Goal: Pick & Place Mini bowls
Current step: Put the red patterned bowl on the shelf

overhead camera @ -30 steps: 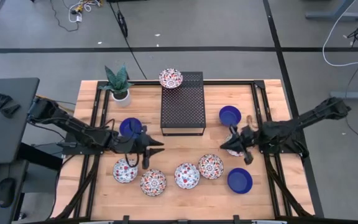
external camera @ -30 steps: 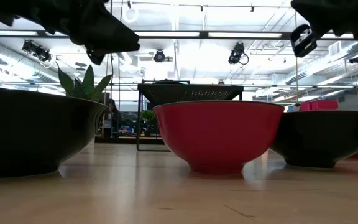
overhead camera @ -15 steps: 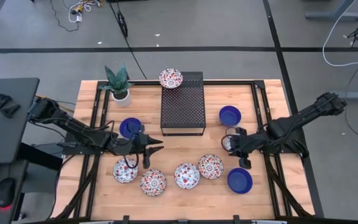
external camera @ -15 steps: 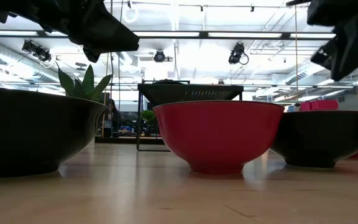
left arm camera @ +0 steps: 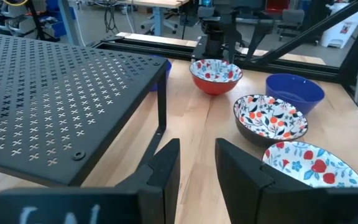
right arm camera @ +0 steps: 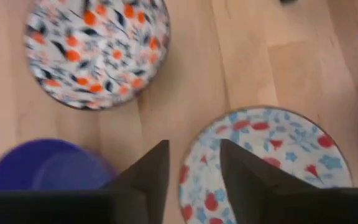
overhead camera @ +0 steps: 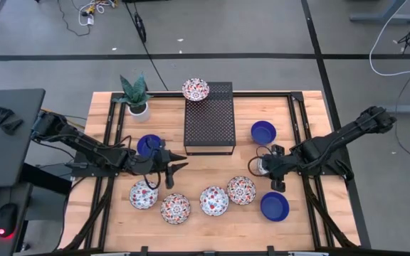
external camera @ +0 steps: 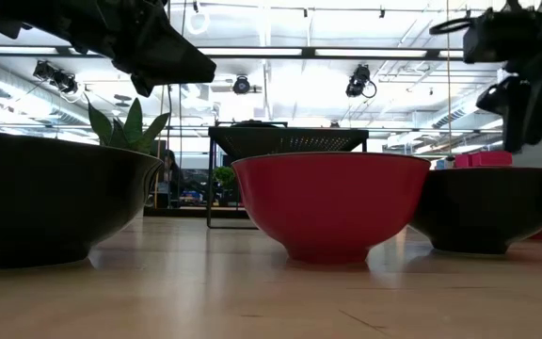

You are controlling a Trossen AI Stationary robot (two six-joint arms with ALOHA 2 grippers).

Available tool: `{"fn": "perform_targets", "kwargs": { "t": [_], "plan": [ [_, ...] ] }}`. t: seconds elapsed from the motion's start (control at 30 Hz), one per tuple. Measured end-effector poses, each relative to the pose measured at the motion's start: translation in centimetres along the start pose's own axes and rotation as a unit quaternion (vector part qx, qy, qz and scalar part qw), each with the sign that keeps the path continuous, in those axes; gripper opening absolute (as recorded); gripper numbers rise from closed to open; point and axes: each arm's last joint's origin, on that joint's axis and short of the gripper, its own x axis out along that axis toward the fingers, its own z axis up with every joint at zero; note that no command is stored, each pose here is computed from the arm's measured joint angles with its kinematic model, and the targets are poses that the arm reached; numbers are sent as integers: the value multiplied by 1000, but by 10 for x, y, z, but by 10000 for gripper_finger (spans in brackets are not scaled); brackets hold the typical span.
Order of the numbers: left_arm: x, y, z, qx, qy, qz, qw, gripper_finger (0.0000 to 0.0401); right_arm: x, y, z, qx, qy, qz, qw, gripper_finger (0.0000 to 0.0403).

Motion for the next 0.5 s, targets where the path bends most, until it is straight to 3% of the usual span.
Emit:
{"fn": "perform_targets", "kwargs": {
  "t": [0.13, 0.23, 0.5],
  "plan": [
    [0, 0, 0, 0, 0, -1, 1000, 105, 10, 2, -2, -8, 18, -14, 1000, 200],
    [0, 0, 0, 0, 1, -2, 1000, 106, 24, 3, -11, -17, 49, -31, 998, 216],
    [0, -1, -1, -1, 2, -3, 1000, 106, 42, 4, -24, 0, 80, -75, 994, 187]
  ]
}}
